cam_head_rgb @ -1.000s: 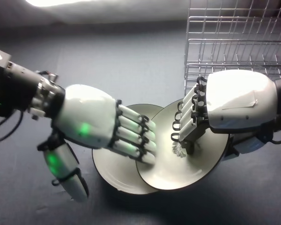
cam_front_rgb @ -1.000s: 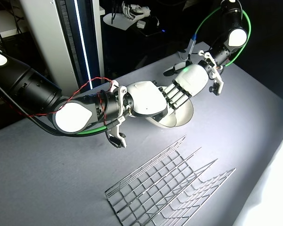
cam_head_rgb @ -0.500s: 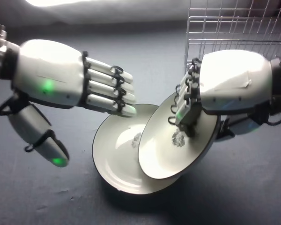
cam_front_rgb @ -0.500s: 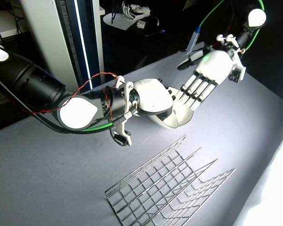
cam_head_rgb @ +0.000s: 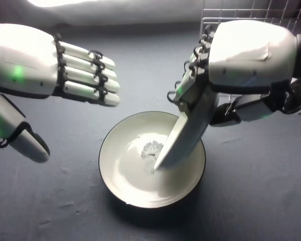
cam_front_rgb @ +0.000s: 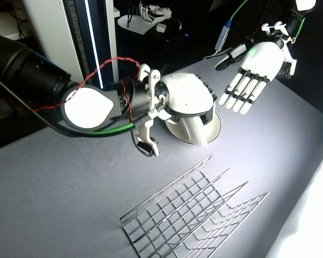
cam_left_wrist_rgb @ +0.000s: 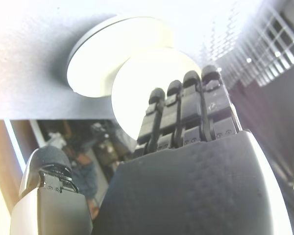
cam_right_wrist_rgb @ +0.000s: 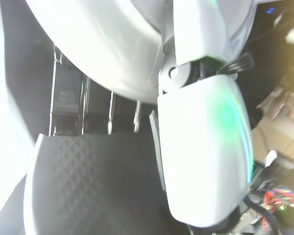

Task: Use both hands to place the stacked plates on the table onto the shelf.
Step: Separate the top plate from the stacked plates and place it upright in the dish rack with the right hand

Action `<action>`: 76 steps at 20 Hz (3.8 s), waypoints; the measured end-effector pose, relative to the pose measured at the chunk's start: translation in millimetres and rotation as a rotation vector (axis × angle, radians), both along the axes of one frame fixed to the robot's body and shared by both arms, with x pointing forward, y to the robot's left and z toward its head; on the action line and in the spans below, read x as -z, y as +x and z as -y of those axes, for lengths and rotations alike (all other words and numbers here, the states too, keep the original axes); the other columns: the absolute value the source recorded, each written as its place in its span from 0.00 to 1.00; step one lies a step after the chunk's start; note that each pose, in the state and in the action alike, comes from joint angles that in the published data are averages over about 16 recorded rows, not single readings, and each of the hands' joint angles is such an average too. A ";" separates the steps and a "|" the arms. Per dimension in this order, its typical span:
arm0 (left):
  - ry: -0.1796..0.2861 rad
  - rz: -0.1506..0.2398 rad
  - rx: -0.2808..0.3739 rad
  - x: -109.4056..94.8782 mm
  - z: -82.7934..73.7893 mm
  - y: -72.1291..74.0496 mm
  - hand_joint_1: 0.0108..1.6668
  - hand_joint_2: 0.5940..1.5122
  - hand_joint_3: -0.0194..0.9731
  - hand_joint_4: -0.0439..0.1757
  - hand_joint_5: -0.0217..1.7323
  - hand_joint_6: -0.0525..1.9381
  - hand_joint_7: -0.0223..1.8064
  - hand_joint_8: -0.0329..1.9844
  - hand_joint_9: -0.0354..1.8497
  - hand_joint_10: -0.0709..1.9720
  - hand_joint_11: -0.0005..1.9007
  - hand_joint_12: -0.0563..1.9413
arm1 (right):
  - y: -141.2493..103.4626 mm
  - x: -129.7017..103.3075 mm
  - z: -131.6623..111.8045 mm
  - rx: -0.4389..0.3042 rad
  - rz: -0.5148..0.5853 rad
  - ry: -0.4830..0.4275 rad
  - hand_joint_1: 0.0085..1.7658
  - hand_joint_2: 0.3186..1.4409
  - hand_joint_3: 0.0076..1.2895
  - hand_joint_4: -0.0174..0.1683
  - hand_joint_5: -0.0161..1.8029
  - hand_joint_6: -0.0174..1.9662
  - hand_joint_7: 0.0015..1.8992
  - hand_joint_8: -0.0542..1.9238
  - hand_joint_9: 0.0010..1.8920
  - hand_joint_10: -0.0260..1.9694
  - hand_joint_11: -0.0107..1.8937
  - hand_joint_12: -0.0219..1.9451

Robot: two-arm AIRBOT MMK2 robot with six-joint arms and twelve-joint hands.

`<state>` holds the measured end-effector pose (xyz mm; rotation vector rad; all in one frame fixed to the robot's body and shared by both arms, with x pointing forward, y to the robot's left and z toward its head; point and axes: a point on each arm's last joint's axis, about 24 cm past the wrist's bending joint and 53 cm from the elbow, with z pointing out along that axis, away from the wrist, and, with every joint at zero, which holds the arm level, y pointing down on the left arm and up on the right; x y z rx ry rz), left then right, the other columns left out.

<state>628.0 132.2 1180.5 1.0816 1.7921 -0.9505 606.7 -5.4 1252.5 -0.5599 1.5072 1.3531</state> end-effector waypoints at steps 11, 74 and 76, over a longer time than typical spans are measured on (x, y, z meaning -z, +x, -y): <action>-0.008 0.016 -0.092 -13.0 -37.1 18.4 0.00 0.45 0.04 0.21 0.02 0.03 0.02 0.02 0.03 0.04 0.01 0.03 | 40.7 -56.2 24.7 0.180 -0.212 0.233 0.78 0.55 0.00 0.07 0.54 0.48 0.59 0.40 0.55 0.51 0.49 0.61; -0.017 -0.089 -0.083 30.0 -20.9 -2.9 0.00 0.44 0.04 0.21 0.02 0.03 0.02 0.02 0.03 0.04 0.01 0.03 | 141.3 2.2 191.8 0.630 -0.570 0.492 0.70 0.64 0.00 0.06 0.33 0.28 0.37 0.25 0.32 0.35 0.22 0.67; -0.013 -0.103 -0.070 38.0 -14.1 -8.9 0.00 0.45 0.04 0.21 0.02 0.03 0.02 0.02 0.03 0.04 0.01 0.03 | 140.0 1.7 190.7 0.624 -0.558 0.483 0.66 0.64 0.00 0.06 0.28 0.22 0.31 0.19 0.26 0.28 0.16 0.62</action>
